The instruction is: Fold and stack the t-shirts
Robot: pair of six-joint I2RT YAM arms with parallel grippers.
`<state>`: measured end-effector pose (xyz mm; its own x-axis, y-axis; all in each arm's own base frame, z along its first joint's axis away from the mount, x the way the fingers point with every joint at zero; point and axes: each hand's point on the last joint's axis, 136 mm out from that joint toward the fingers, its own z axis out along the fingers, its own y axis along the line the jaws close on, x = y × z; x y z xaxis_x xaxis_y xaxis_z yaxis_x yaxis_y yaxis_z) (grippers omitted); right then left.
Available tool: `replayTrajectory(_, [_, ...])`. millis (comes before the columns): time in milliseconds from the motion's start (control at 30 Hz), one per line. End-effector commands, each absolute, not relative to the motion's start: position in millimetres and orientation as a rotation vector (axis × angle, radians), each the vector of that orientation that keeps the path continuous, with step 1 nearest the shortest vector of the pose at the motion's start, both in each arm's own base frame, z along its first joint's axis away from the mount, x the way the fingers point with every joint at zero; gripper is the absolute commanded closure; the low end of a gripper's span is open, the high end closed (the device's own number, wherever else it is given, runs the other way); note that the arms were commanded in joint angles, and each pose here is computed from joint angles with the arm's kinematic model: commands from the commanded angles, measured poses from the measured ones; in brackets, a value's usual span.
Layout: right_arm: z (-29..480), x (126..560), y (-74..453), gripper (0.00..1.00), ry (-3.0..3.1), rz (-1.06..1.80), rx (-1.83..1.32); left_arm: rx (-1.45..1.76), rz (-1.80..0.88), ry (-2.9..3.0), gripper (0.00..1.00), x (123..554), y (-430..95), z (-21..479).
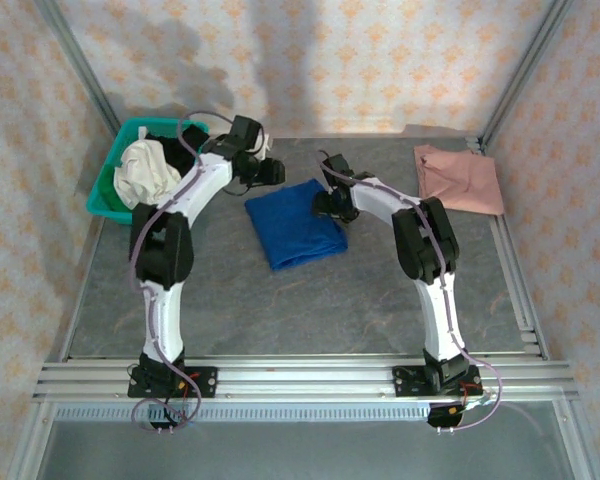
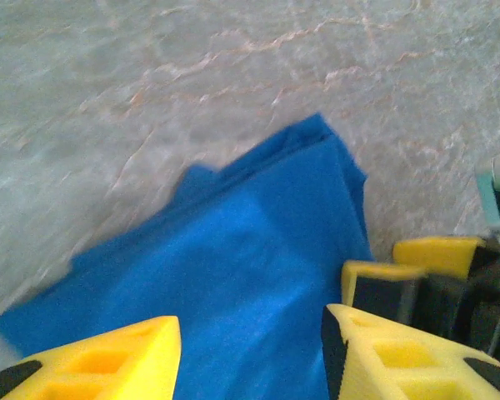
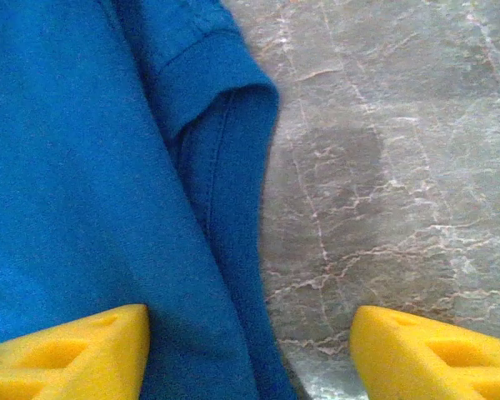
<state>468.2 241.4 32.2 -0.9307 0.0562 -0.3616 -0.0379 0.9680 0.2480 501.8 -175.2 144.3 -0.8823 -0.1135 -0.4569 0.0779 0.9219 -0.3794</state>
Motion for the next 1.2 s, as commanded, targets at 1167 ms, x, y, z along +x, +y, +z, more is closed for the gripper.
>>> replayTrajectory(1167, [17.0,362.2,238.8,0.44,2.846,0.137,0.318,-0.258,-0.331,2.736,0.54,426.9,-115.8,61.5])
